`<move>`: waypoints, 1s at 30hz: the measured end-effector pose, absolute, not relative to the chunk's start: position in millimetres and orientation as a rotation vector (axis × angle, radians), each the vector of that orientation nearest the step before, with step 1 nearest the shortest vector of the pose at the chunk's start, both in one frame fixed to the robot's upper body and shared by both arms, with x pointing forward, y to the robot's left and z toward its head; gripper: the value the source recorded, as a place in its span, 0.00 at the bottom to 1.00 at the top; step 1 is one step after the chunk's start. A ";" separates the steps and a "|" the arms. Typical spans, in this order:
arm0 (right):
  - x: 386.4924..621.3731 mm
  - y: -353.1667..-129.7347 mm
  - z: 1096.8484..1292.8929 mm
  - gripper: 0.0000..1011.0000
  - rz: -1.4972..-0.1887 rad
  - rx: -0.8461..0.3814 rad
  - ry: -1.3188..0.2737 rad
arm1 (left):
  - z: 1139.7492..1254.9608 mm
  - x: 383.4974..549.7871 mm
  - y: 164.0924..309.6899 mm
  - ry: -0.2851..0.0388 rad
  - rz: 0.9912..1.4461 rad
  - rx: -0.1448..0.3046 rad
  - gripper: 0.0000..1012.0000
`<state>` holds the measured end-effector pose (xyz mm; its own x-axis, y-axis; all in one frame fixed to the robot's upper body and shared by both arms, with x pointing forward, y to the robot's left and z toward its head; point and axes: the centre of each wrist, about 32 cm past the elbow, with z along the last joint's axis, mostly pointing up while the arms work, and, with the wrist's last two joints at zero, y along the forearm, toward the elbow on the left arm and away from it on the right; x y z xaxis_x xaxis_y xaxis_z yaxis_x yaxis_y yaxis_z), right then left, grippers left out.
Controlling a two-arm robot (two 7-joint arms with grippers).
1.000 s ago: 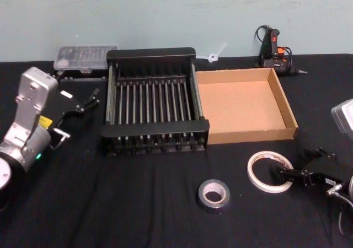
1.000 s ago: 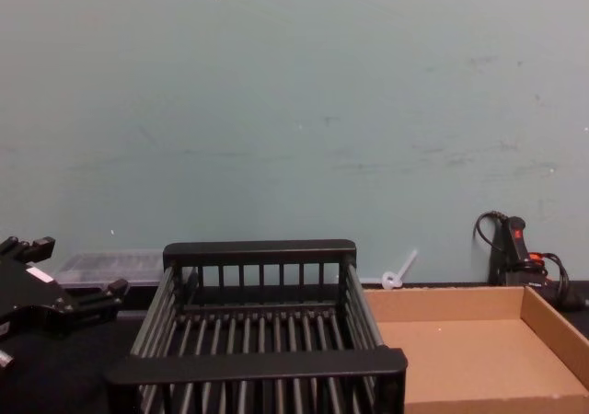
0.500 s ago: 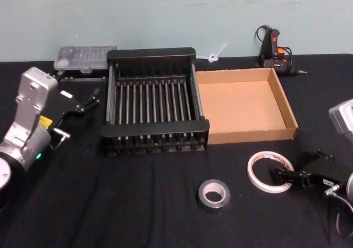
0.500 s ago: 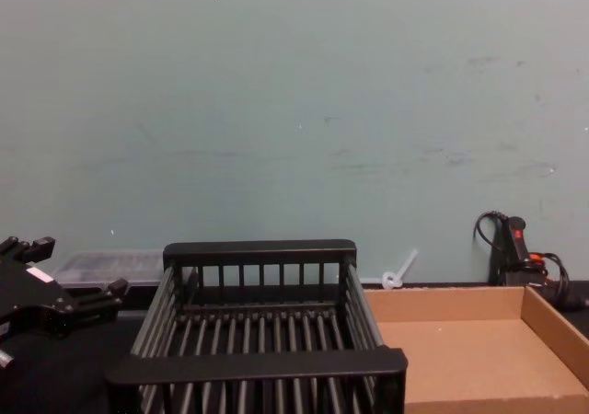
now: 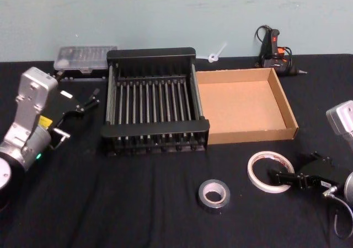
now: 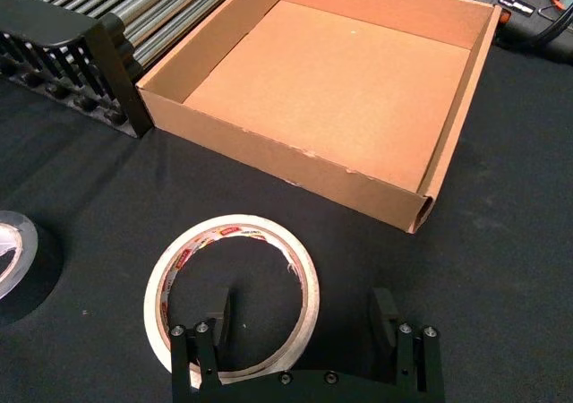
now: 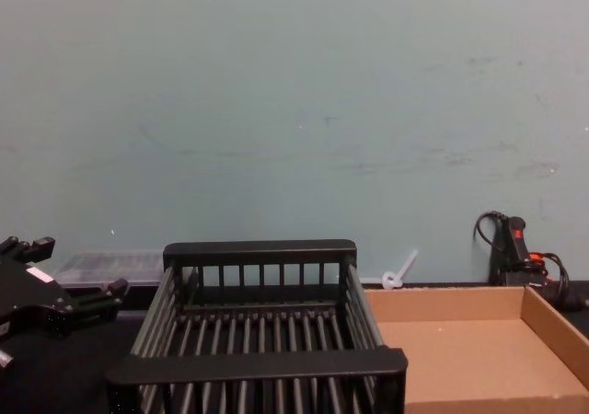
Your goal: Pick up the white tape and place it into the black box , Pick up the silver tape and place it into the brown box.
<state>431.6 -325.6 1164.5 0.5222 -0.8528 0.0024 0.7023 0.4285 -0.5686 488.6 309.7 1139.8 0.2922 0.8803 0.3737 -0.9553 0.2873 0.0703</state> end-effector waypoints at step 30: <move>433.0 -324.5 1160.7 0.99 -0.991 -0.556 0.327 | 1139.8 488.6 309.7 -0.285 1.248 0.304 0.99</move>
<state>433.0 -324.5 1160.7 0.5161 -0.8564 -0.0112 0.6947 0.4263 -0.5794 488.6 309.7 1139.8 0.2923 0.8803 0.3737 -0.9552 0.2874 0.0702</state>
